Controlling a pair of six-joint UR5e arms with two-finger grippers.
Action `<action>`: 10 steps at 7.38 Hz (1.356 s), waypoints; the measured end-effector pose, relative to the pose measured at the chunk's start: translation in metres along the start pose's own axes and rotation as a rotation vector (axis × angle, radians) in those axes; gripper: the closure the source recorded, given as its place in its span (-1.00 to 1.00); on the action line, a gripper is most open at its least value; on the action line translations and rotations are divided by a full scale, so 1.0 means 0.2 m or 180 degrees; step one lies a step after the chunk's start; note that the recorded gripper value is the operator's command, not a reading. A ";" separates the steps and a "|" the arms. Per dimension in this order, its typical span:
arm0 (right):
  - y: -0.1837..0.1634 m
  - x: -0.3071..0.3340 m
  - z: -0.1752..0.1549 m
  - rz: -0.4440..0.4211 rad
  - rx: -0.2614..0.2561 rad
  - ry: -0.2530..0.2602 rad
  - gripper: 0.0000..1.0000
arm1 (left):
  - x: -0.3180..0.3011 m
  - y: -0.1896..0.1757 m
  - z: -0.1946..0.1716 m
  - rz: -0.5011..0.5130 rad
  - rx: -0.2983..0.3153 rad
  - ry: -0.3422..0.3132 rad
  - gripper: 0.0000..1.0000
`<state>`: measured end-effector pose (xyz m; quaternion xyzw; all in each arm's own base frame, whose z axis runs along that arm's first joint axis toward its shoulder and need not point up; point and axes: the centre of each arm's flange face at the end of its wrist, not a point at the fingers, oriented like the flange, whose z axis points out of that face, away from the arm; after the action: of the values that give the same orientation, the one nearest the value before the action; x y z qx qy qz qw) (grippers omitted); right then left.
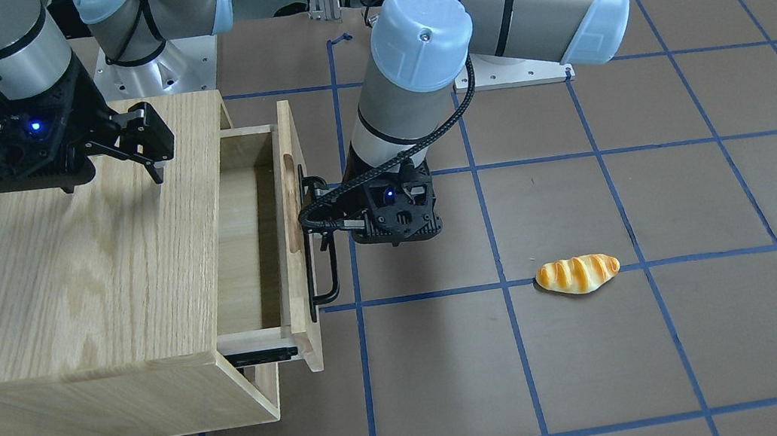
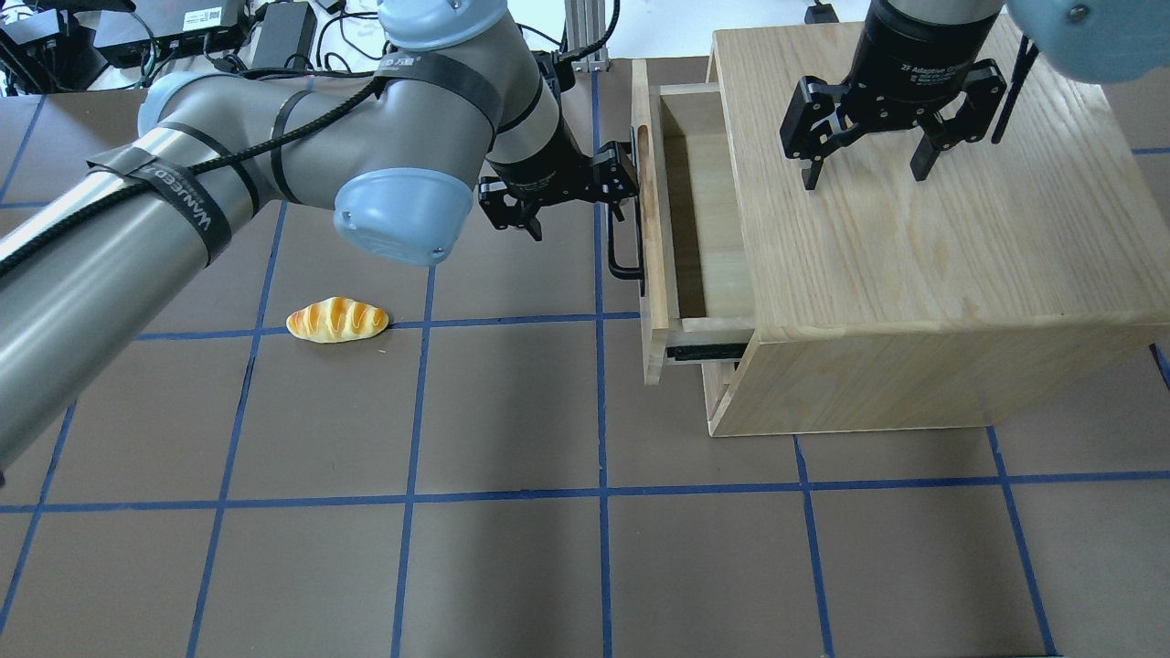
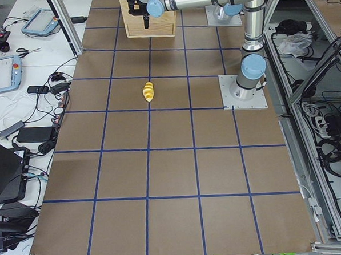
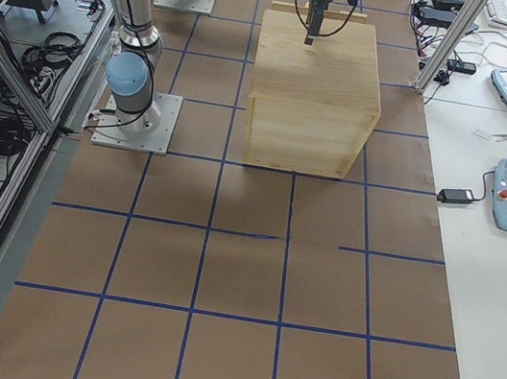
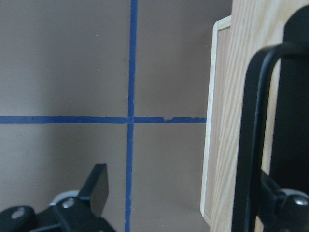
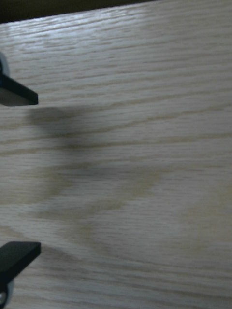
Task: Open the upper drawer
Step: 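Pull the black handle with the left gripper, sliding the drawer outward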
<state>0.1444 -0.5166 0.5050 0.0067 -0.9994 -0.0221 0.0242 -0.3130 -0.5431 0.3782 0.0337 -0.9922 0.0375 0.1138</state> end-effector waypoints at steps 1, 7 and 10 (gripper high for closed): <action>0.00 0.00 0.00 0.0000 0.0000 0.0000 -1.00 | -0.07 -0.01 -0.05 -0.0013 -0.0020 -0.0055 -1.00; 0.00 0.00 0.00 0.0001 -0.0001 0.0000 -1.00 | -0.41 -0.05 -0.14 -0.0158 -0.0110 -0.0139 -1.00; 0.00 0.00 0.00 -0.0001 -0.0002 0.0000 -1.00 | -0.53 -0.07 -0.20 -0.0237 -0.0144 -0.0147 -1.00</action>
<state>0.1446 -0.5165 0.5047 0.0068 -0.9994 -0.0224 0.0242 -0.2000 -0.5485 0.3938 0.0689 -0.9932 0.0100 0.0930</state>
